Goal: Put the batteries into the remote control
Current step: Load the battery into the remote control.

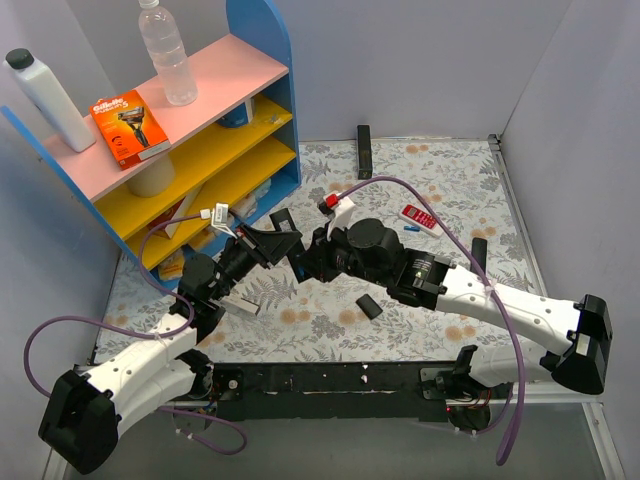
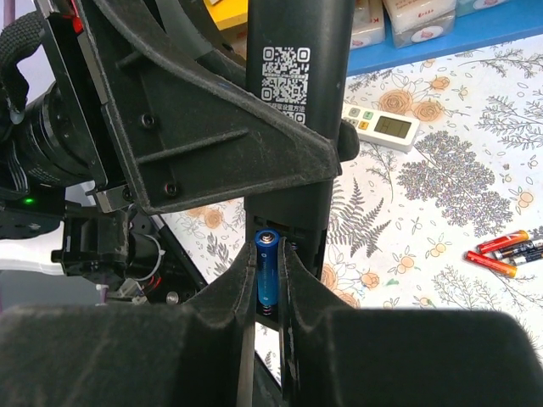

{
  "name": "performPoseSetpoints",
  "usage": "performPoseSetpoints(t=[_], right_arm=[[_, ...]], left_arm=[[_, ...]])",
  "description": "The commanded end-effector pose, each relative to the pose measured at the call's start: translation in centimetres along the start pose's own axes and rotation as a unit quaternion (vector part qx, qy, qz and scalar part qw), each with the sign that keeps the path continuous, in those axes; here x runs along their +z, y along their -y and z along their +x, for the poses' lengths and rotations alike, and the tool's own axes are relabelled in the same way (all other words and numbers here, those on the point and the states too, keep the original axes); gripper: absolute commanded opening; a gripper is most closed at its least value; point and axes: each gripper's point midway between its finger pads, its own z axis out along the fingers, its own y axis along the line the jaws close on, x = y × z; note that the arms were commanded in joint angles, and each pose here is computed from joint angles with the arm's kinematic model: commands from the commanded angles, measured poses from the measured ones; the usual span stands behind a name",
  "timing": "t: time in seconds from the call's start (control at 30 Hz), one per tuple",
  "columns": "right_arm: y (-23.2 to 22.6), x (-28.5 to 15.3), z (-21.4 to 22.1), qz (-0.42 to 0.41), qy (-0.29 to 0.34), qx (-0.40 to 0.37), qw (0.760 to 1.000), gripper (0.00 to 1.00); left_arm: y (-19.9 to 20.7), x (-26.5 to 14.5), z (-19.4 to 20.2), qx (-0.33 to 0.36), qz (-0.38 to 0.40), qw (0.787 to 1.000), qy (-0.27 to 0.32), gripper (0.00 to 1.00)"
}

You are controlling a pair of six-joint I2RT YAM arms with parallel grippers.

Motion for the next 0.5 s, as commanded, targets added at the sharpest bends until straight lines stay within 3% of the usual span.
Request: performPoseSetpoints(t=[0.0, 0.1, 0.47], right_arm=[[-0.73, 0.51, 0.22, -0.006, -0.011, -0.014, 1.000, 0.01], [-0.77, 0.48, 0.60, -0.003, -0.017, -0.016, 1.000, 0.03], [-0.15, 0.46, 0.48, 0.018, -0.020, -0.016, 1.000, 0.24]], left_arm=[[2.33, -0.26, -1.13, -0.005, 0.042, 0.999, 0.023, 0.00], [2.62, -0.31, -1.24, -0.013, 0.050, 0.998, 0.027, 0.00], [2.62, -0.49, -0.81, -0.043, 0.062, 0.997, 0.025, 0.00]])
